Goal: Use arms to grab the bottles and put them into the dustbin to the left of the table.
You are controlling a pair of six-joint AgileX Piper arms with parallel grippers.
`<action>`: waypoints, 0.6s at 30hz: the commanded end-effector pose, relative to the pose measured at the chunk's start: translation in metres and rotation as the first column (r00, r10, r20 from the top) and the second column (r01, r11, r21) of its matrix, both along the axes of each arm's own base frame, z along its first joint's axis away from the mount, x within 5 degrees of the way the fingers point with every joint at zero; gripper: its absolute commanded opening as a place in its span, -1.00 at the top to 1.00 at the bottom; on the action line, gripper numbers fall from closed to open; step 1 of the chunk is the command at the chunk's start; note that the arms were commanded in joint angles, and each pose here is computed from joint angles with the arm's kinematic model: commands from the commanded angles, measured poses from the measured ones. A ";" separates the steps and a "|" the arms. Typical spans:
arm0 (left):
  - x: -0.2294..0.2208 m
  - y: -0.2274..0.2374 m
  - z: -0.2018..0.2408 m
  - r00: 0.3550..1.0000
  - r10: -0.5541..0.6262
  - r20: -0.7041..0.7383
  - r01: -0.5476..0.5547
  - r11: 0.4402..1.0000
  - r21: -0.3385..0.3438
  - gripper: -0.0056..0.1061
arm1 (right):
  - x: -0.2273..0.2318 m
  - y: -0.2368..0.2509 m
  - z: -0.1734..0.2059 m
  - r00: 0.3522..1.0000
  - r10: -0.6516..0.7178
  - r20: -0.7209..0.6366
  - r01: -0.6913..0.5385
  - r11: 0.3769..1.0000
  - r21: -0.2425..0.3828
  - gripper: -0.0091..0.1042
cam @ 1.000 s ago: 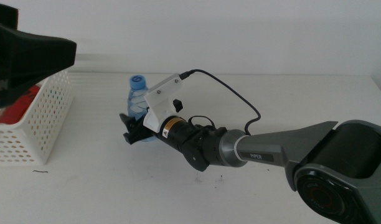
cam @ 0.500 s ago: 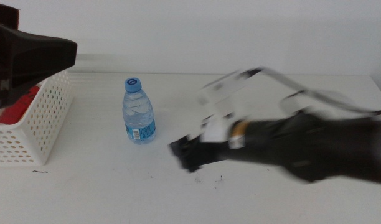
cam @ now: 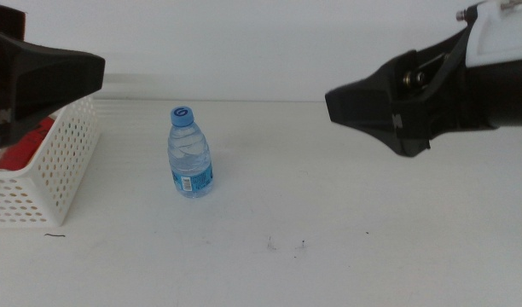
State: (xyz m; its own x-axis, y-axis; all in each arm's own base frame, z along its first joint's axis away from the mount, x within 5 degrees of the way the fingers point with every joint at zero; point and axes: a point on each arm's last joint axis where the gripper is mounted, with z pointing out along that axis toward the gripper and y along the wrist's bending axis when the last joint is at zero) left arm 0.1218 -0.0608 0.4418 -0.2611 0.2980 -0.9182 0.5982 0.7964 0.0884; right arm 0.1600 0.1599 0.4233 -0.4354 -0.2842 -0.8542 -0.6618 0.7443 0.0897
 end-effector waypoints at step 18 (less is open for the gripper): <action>0.002 0.002 0.005 0.998 0.032 0.050 -0.032 0.999 -0.010 -0.78 | -0.001 -0.001 0.001 1.000 -0.009 -0.018 0.009 1.000 0.002 -0.77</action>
State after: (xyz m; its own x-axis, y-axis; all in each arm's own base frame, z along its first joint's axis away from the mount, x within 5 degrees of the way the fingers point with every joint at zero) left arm 0.1241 -0.0591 0.4442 -0.2339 0.2951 -0.9264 0.5762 0.8096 0.1124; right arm 0.1593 0.1592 0.4217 -0.4606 -0.2830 -0.8413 -0.6518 0.7512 0.1042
